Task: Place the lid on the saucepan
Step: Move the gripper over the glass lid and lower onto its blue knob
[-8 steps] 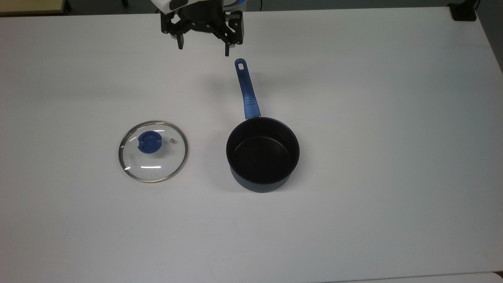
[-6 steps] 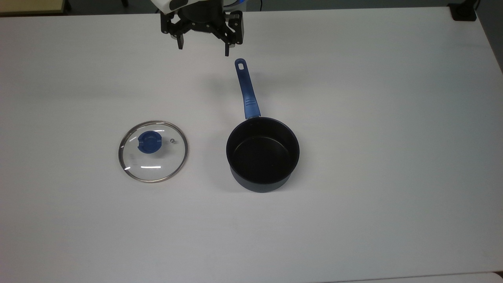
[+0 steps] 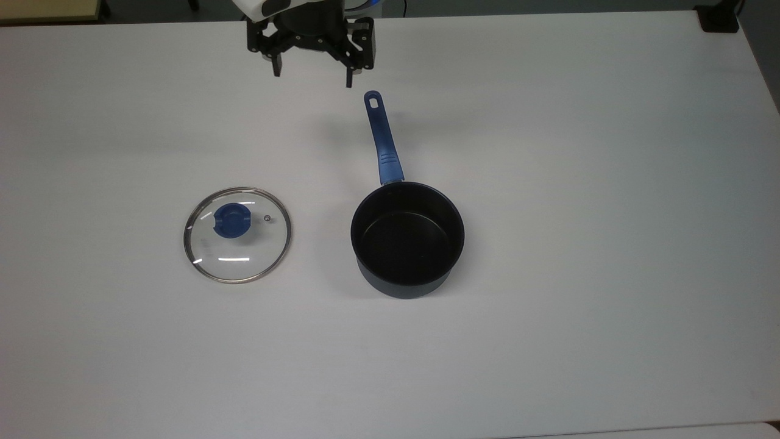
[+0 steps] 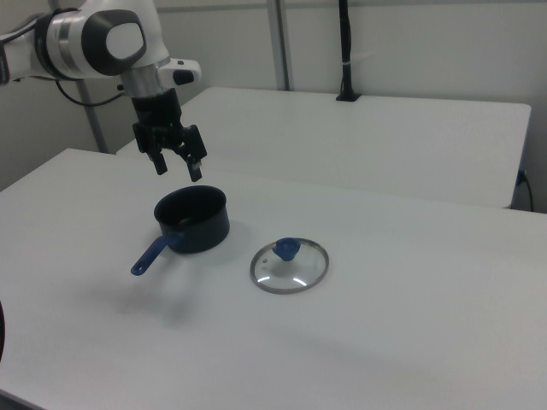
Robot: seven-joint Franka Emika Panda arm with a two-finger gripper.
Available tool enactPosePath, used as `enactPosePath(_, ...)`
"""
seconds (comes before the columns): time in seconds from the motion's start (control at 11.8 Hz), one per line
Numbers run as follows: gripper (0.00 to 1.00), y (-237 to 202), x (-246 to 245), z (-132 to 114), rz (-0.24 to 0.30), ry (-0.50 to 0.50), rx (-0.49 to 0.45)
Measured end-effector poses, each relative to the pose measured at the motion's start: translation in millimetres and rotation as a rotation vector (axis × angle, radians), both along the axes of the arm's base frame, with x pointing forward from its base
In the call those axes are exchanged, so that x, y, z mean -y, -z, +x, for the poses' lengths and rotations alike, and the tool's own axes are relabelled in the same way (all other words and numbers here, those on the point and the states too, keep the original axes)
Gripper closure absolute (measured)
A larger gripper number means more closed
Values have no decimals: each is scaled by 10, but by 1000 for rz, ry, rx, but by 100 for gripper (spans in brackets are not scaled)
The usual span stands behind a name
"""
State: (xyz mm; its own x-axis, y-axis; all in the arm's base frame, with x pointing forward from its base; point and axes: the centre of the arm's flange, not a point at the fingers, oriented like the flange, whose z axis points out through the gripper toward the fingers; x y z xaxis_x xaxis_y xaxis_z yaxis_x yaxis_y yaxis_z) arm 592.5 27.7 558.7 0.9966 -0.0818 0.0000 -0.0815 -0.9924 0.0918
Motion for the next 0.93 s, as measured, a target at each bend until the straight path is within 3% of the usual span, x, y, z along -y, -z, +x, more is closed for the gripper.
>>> enactPosePath(0.34,0,273,510,209,-16,-118,12)
enactPosePath(0.68,0,978,1142,545,-27,-112,22)
enactPosePath(0.93,0,1517,1246,763,-35,-140,32)
